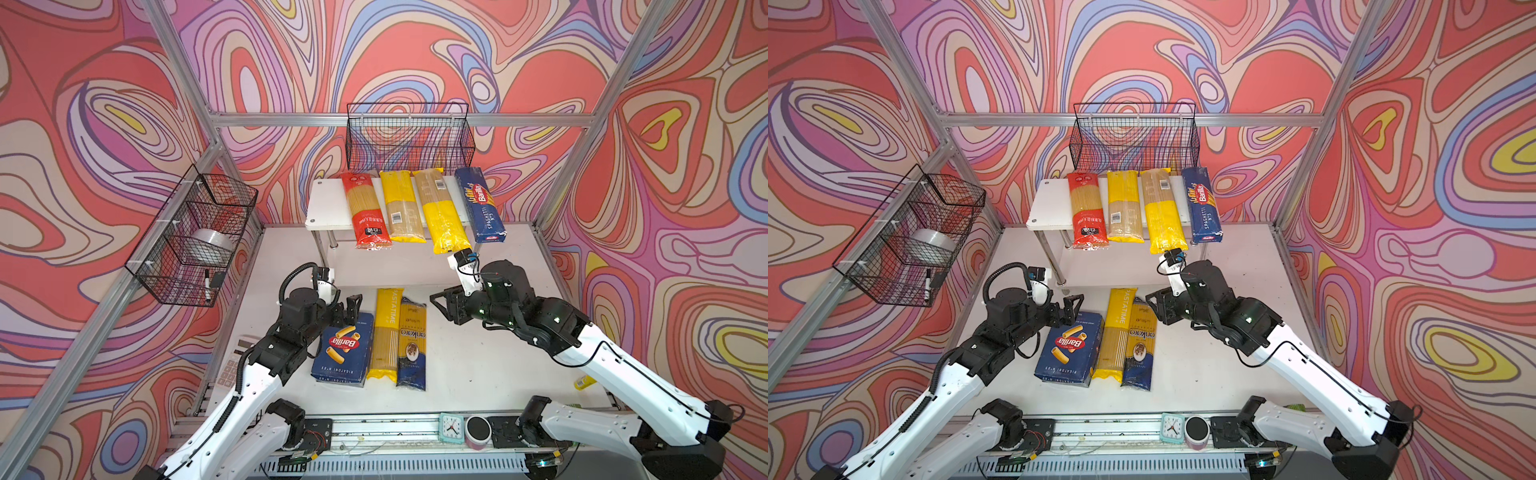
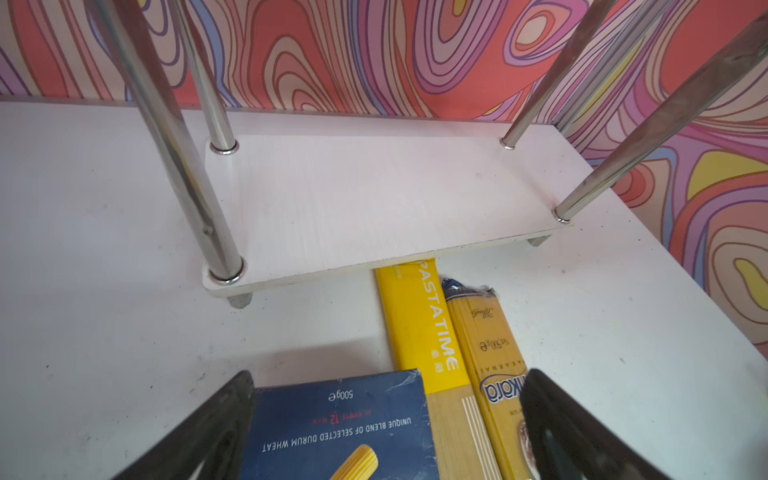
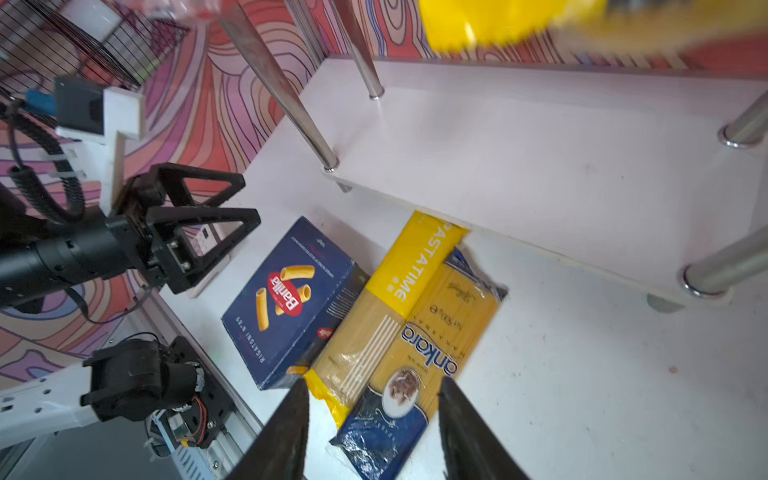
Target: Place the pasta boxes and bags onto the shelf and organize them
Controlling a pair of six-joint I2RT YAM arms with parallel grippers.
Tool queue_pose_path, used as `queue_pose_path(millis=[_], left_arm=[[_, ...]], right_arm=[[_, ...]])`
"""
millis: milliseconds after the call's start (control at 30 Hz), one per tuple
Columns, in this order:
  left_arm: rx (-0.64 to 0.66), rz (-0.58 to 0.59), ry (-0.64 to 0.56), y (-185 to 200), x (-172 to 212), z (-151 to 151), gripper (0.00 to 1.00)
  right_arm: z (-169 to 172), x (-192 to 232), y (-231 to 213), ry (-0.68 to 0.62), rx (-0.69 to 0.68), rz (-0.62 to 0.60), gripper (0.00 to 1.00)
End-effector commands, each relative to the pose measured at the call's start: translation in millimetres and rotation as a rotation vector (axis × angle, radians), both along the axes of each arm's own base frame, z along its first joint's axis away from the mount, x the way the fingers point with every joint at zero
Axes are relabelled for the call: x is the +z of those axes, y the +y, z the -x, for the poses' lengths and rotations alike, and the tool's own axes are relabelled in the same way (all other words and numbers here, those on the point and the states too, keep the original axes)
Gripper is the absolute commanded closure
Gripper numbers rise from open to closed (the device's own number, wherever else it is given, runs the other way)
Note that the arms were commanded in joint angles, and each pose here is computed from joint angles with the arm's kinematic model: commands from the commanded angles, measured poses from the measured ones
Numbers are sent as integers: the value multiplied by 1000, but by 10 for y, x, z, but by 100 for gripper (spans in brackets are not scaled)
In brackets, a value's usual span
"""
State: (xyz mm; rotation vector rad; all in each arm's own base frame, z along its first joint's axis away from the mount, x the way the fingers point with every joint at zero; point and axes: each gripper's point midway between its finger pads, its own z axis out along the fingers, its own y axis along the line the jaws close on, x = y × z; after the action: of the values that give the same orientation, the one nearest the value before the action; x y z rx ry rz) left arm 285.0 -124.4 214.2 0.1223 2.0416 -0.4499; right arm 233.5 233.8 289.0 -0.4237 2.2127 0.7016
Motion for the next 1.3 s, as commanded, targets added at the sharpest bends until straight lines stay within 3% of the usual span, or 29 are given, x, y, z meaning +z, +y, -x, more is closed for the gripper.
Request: queue_pose_path(millis=[0,233,467,700,967,1267], left_arm=[[47,-5,-65,67,17,-59,0],[37,-2,-65,55,-240,-42,0],[6,5,-67,-4,-398,-47,0],[-18,-86,-116,-2,-335,-119,0],[-79,-173,-137,-105,-544,-274,0],[-84,-201,-83,-118,-669,-404,0]], right_arm=[[49,-162,-134,17,-68,-10,48],[67,-815,-233,111,-123,68,43],[108,-1223,-283,160,-164,61,39],[147,-1407,-225,176,-179,40,37],[69,-1598,-191,139,-217,56,33],[-5,-1919,-38,204,-205,107,28]])
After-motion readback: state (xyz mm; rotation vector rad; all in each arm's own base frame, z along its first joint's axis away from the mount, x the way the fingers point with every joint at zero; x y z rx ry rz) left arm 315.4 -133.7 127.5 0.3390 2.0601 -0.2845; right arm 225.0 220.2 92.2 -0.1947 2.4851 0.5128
